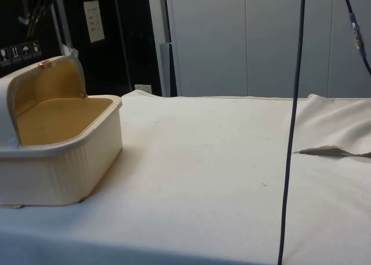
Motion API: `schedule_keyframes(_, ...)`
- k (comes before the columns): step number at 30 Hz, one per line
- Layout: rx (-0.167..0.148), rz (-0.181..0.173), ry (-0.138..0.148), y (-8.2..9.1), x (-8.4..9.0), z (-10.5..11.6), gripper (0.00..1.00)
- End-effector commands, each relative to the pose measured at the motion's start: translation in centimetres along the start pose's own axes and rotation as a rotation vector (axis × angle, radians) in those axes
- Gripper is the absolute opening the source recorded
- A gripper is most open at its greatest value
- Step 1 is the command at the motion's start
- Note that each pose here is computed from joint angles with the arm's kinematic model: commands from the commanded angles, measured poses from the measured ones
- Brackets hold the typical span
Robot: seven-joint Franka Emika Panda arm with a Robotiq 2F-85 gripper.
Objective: Open the lid, then close it.
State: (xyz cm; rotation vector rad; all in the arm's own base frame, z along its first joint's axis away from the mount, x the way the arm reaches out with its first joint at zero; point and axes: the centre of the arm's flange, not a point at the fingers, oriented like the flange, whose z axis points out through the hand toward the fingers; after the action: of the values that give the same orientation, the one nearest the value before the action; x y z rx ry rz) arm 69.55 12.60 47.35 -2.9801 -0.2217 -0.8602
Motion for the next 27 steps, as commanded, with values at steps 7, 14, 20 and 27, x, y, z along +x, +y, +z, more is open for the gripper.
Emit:
schedule_keyframes(7, 0.0, 0.0, 0.001, 0.0, 0.1, -0.1, 0.4)
schedule_keyframes(14, 0.0, 0.0, 0.001, 0.0, 0.1, -0.1, 0.75)
schedule_keyframes(20, 0.0, -0.001, 0.003, 0.0, 0.1, -0.1, 1.0)
schedule_keyframes(27, -0.008, -0.009, 0.023, 0.2, 1.0, -0.4, 1.0)
